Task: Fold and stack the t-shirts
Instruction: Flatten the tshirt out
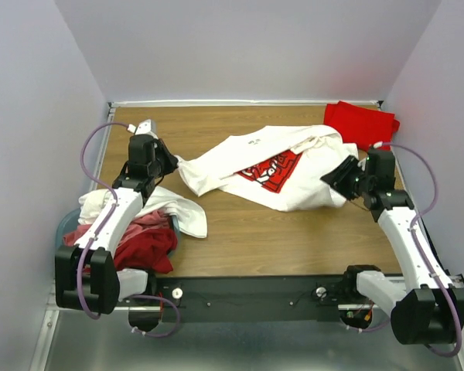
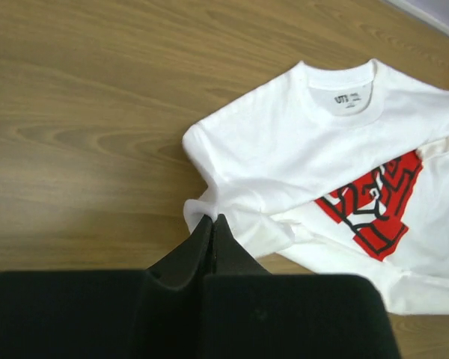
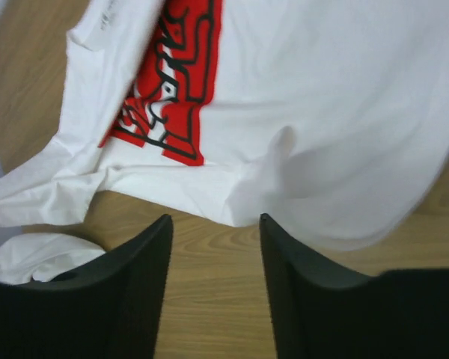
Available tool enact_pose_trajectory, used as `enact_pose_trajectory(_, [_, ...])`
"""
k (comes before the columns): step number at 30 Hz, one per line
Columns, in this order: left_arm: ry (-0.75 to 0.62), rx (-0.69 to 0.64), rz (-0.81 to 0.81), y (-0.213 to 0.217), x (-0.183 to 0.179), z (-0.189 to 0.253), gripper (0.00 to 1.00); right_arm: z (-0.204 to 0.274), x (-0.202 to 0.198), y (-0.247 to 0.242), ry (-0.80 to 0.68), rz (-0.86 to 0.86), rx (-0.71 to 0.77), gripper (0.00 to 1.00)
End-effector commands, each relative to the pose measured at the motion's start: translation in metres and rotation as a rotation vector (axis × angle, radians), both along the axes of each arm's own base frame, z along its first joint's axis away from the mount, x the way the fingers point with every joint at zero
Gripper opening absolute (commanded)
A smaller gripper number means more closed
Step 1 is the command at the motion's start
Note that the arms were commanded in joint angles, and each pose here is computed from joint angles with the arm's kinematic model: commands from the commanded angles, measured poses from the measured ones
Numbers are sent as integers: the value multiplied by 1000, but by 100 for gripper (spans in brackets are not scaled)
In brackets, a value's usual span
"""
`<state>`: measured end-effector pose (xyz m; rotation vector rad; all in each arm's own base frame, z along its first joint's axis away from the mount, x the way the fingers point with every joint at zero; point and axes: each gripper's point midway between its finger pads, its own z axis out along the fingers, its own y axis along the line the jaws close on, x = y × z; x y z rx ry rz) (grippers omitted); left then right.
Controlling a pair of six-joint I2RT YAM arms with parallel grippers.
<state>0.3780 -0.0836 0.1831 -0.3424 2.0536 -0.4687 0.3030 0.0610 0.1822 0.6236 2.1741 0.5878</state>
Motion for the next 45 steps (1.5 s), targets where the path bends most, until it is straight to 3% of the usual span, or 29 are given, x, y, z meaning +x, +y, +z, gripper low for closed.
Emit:
enact_pose_trajectory(1, [-69, 26, 8, 6, -5, 18, 0, -22, -24, 6, 98, -12, 52, 66])
enact_pose_trajectory(4, [-73, 27, 9, 7, -9, 17, 0, -16, -19, -2, 83, -32, 4, 86])
enact_pose_trajectory(10, [-73, 37, 4, 8, -14, 20, 0, -51, -13, -13, 204, -86, -35, 86])
enact_pose_trajectory(16, [-82, 43, 12, 11, -17, 24, 0, -81, -21, -44, 261, -259, -127, 86])
enact_pose_trajectory(19, [-80, 40, 2, 9, -15, 26, 0, -95, -20, -53, 292, -298, -161, 78])
enact_pose_trajectory(20, [-86, 38, -4, 8, -14, 29, 0, -112, -18, -61, 336, -328, -204, 70])
enact_pose_trajectory(45, [-80, 34, -12, 7, -21, 25, 0, -157, 2, -65, 403, -328, -240, 48])
